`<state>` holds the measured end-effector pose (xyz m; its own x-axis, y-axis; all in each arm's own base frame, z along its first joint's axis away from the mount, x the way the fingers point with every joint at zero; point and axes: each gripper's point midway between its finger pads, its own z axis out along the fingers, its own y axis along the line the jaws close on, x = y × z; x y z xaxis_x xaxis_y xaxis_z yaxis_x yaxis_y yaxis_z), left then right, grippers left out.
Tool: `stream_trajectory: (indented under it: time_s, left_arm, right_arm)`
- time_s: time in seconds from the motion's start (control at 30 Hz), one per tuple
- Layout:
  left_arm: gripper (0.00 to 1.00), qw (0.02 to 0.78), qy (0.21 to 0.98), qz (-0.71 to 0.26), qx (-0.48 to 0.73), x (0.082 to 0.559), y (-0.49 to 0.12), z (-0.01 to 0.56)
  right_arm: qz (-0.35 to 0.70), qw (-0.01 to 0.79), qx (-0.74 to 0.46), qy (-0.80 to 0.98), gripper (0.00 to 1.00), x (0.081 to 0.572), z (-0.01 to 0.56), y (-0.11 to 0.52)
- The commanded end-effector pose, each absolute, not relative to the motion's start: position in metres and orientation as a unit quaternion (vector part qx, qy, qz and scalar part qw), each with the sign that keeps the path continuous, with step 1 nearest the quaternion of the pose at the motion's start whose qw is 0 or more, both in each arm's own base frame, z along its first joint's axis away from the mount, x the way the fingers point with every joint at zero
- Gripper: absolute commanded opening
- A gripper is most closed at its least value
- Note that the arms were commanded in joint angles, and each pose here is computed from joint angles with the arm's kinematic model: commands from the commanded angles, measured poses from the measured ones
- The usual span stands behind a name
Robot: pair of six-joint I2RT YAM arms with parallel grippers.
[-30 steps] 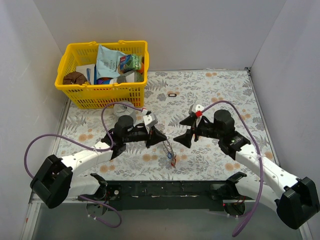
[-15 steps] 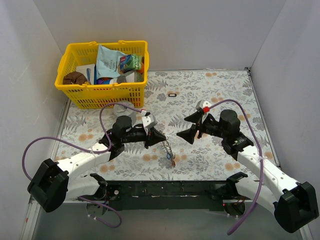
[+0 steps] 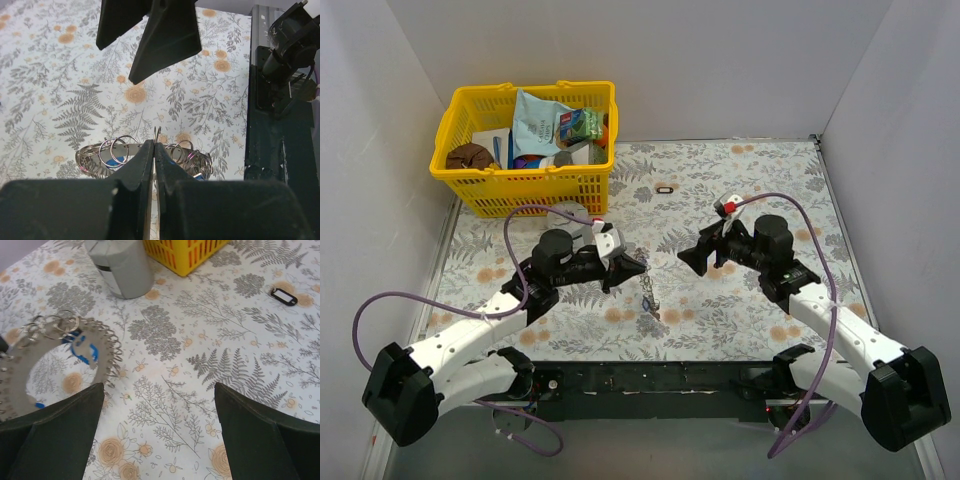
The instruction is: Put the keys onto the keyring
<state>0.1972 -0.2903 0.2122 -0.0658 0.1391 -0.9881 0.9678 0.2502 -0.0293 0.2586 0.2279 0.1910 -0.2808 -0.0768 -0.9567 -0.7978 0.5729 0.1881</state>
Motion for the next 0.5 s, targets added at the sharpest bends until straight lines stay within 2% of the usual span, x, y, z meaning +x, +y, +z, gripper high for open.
stream_trajectory:
  time_s: [0.0,0.33,0.47]
  left_arm:
    - [0.00,0.561,0.559,-0.387,0.472,0.197,-0.285,0.251]
    - [0.00,0.539,0.559,-0.356,0.519,0.197,-0.282,0.241]
    - [0.00,0.516,0.541,-0.386,0.540,0.185,-0.287,0.228]
  right_arm:
    - [0.315,0.560,-0.275,0.715,0.98,0.288,0.213,0.220]
    - [0.323,0.538,-0.280,0.727,0.98,0.341,0.218,0.237]
    - [0.325,0.540,-0.271,0.728,0.98,0.368,0.227,0.248]
